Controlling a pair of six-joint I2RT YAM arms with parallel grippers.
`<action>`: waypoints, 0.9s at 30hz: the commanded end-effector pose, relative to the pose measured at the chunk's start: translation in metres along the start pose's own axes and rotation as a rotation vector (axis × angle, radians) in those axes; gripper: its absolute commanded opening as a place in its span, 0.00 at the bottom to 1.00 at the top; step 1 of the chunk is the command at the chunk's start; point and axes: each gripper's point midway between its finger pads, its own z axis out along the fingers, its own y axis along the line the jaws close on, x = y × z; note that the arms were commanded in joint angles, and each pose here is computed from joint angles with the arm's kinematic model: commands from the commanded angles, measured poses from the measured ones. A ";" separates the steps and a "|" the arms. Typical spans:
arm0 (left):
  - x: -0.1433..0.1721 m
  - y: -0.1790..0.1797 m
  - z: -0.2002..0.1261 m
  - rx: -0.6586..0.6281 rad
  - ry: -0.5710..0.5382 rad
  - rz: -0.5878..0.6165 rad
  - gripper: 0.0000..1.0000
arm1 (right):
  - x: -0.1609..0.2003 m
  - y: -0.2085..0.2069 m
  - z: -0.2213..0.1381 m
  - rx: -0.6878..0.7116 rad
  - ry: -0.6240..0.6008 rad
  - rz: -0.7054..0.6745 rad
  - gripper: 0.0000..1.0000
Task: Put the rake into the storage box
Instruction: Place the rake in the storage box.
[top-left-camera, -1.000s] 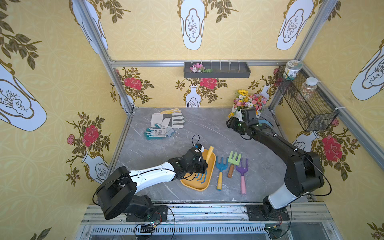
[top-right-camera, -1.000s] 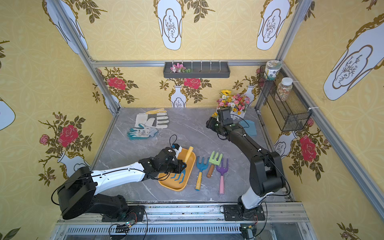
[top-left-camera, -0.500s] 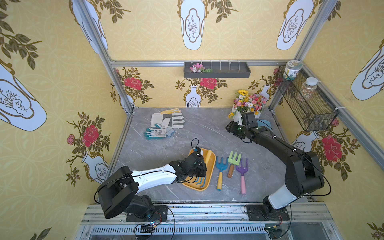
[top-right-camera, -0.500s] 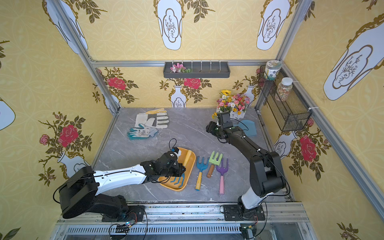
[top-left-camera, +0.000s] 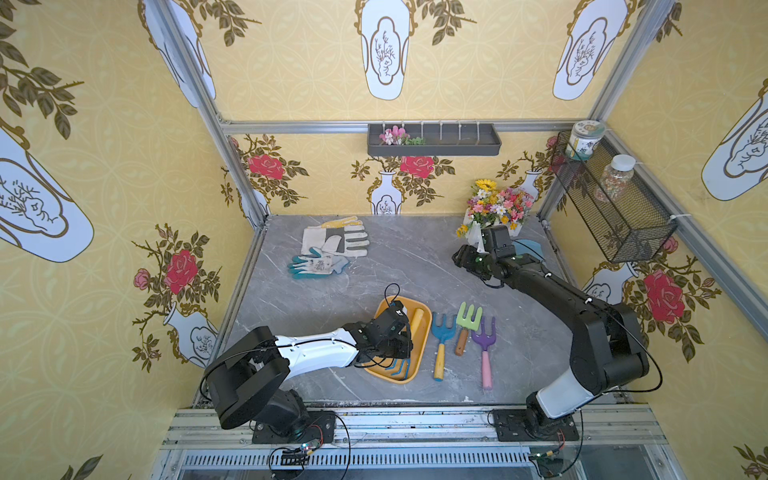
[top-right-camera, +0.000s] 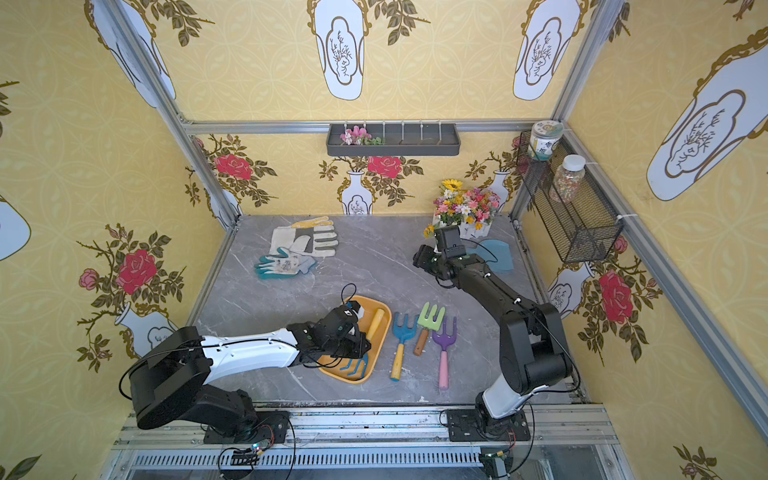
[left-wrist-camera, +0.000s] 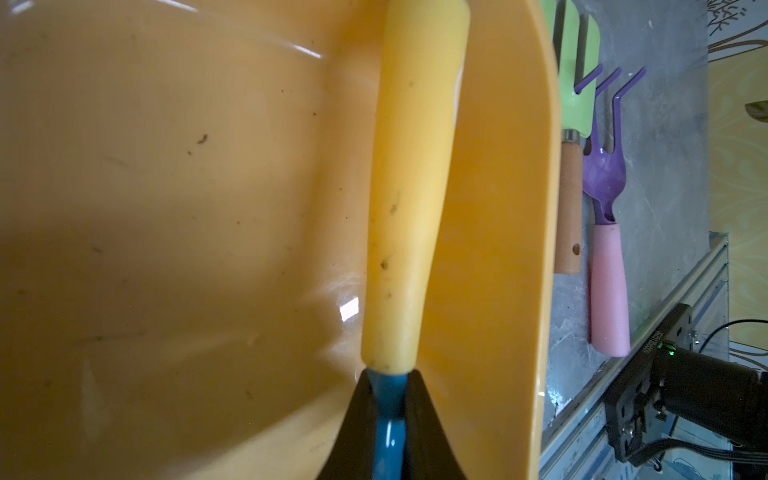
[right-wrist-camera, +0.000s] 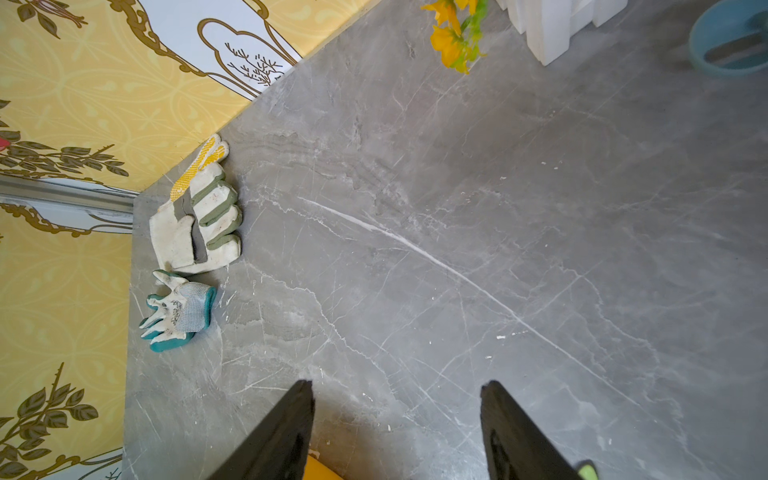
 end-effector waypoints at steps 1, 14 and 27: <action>0.001 0.000 0.002 0.000 0.005 0.007 0.31 | -0.001 0.000 0.000 0.001 -0.005 -0.015 0.67; -0.026 -0.023 -0.002 0.005 -0.033 0.061 0.68 | 0.001 0.000 -0.001 -0.002 0.002 -0.026 0.68; -0.045 -0.004 -0.010 -0.157 -0.097 0.113 0.66 | -0.001 0.002 -0.003 -0.014 -0.002 -0.026 0.66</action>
